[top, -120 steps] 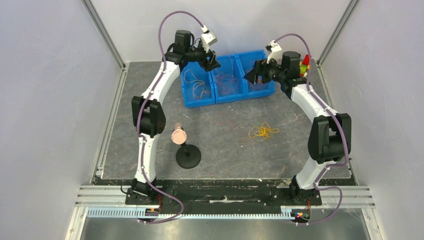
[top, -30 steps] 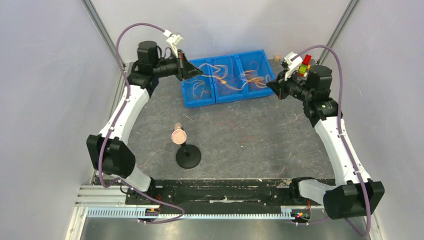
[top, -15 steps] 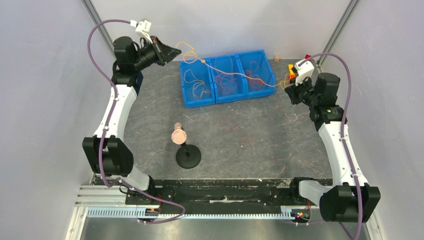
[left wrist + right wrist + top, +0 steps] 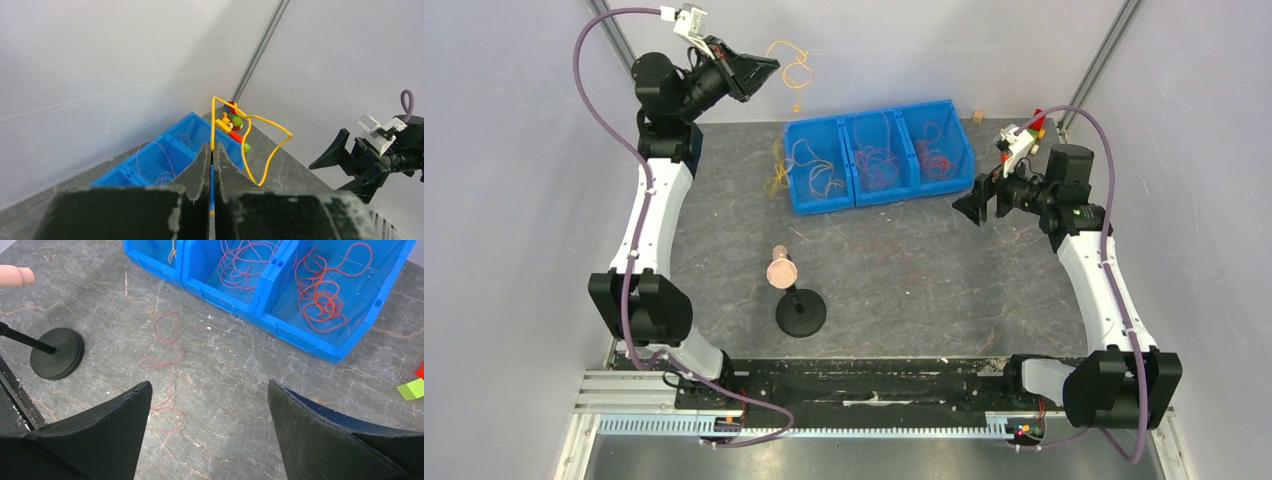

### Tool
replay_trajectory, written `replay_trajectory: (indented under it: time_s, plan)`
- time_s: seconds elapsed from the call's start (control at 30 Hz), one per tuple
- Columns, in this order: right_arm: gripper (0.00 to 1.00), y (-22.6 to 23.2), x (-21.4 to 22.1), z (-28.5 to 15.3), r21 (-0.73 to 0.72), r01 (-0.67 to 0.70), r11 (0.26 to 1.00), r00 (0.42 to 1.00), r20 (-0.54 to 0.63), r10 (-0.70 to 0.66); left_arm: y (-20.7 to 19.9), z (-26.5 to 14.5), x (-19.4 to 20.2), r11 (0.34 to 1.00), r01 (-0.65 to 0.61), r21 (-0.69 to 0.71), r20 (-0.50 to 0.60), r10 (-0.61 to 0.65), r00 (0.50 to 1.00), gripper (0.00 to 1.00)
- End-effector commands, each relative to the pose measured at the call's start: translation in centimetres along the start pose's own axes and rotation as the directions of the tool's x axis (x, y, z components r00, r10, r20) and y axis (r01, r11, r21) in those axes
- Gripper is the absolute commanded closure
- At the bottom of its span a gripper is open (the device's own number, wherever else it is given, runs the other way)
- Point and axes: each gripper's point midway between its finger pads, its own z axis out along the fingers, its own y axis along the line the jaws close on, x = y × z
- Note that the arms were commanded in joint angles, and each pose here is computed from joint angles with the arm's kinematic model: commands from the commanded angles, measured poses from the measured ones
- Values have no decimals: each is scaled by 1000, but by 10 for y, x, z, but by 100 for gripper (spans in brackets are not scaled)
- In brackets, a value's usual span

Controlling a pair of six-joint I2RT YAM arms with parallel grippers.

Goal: Untangle the cables

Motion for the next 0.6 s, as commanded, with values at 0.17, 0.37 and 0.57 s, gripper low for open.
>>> replay_trajectory:
  time_s: [0.17,0.37,0.57]
  plan:
    - [2,2,-24,-5,2,32,999,998,48,-32,0,3,-47,989,-147,-23,105,149,983,98]
    - [2,-1,-19,-3,8,24,1000,999,37,-24,15,20,-58,986,-167,-28,124,169,978,98]
    - [2,-5,-18,-2,25,25,999,999,28,-25,36,40,-47,989,-145,-8,105,145,984,98]
